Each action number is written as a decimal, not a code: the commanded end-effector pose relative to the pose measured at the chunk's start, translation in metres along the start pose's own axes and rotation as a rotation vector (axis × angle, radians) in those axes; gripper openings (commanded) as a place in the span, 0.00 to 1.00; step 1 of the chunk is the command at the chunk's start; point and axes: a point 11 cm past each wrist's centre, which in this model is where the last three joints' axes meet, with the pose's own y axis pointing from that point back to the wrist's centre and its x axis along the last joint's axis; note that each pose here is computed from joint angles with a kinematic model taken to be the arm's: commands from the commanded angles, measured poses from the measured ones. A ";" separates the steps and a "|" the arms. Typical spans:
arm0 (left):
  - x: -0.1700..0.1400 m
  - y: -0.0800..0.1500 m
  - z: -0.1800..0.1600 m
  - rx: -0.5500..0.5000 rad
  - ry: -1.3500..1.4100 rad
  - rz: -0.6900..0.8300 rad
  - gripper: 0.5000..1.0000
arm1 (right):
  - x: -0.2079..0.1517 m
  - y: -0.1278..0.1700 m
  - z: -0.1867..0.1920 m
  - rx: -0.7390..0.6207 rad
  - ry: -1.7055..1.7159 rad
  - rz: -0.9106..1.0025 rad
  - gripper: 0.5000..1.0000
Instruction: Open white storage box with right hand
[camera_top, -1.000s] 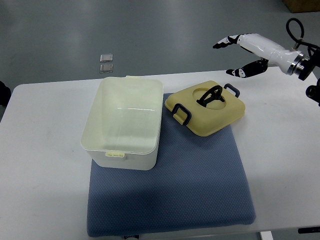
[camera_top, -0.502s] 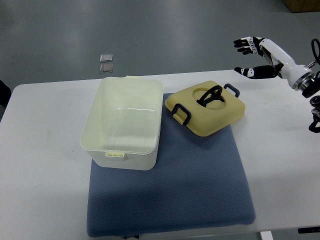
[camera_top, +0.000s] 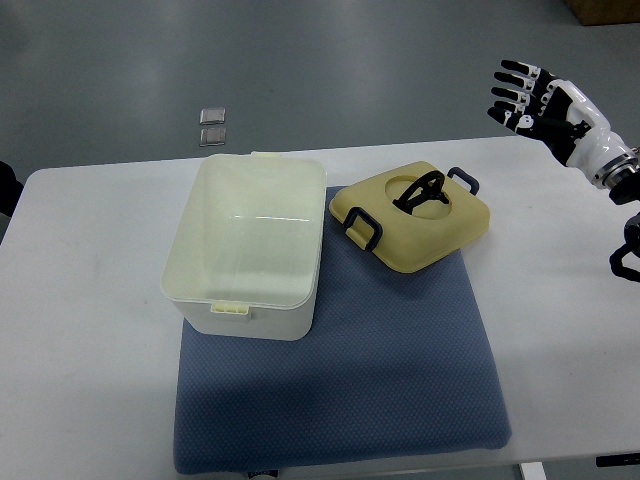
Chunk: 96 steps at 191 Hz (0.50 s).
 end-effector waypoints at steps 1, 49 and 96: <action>0.000 0.000 0.000 0.000 0.000 -0.001 1.00 | 0.000 0.004 0.011 -0.021 -0.080 0.024 0.69; 0.000 0.000 0.000 0.000 0.002 0.001 1.00 | -0.007 0.015 0.040 -0.060 -0.168 0.057 0.85; 0.001 0.000 0.000 0.000 0.000 0.002 1.00 | -0.019 0.015 0.053 -0.079 -0.192 0.043 0.85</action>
